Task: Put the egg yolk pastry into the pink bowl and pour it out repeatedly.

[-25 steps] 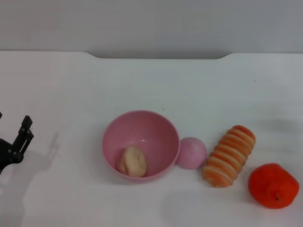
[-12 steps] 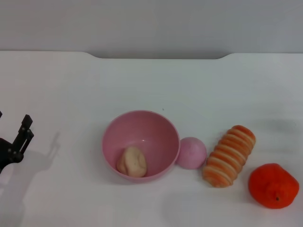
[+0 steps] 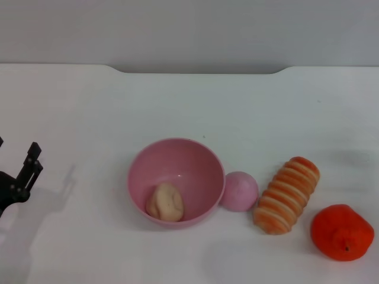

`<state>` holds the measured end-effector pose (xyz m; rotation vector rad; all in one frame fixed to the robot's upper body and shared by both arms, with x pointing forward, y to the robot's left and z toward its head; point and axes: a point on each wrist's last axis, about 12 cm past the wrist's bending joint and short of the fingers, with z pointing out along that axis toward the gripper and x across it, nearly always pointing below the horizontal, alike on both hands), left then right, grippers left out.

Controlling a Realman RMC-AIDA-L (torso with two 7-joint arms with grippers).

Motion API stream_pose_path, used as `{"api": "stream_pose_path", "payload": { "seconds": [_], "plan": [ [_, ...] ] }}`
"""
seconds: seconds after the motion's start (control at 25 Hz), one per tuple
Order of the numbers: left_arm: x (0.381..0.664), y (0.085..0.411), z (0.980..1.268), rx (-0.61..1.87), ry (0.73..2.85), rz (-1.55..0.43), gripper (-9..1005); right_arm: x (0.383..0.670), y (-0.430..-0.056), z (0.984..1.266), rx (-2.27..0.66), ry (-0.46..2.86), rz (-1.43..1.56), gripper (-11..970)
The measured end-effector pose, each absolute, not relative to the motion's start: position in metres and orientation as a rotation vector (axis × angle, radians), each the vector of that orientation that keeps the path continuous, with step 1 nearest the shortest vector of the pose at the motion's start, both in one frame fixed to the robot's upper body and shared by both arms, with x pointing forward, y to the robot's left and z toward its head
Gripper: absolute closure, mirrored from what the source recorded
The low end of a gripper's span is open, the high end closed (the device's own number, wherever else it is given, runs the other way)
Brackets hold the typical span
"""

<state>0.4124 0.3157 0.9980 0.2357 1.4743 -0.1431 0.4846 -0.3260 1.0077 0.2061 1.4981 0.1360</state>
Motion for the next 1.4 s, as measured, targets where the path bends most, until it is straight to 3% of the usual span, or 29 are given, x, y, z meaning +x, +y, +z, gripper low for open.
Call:
{"api": "stream_pose_path", "payload": {
  "seconds": [1.4],
  "plan": [
    [0.418, 0.306, 0.998, 0.28, 1.474, -0.192, 351, 0.495, -0.324, 1.012, 0.197, 1.485, 0.141, 418]
  ]
}}
